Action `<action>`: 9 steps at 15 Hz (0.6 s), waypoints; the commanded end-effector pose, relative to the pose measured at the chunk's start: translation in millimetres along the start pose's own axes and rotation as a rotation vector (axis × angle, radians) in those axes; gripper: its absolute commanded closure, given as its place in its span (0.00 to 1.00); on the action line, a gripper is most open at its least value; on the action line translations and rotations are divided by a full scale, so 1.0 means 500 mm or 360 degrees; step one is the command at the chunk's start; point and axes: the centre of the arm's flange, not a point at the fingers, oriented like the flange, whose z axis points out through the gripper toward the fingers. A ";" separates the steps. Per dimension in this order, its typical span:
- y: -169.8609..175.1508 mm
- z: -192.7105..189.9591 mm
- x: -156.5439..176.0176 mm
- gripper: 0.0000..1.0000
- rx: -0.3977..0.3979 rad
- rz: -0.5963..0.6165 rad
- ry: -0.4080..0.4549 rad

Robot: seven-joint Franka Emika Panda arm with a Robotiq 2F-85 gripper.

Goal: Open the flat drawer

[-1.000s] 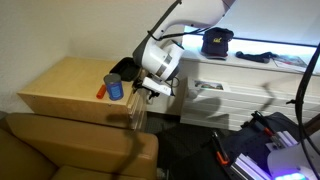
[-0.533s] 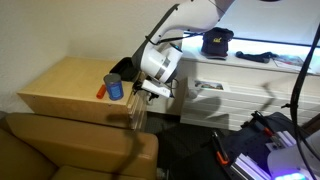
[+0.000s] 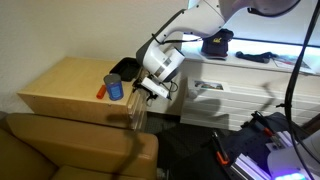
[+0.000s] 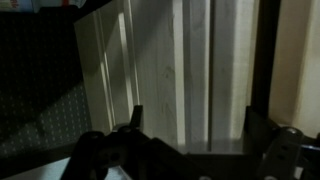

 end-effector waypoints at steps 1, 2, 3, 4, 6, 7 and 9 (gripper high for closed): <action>0.040 0.024 -0.009 0.00 -0.0029 -0.0059 0.0031; 0.048 0.022 -0.014 0.00 -0.0050 -0.0100 0.0039; 0.054 0.019 -0.019 0.00 -0.0089 -0.0143 0.0054; 0.059 0.017 -0.022 0.00 -0.0124 -0.0181 0.0070; 0.079 -0.003 -0.022 0.00 -0.0233 -0.0238 0.0090; 0.102 -0.021 -0.019 0.00 -0.0279 -0.0231 0.0103; 0.156 -0.064 -0.010 0.00 -0.0347 -0.0197 0.0145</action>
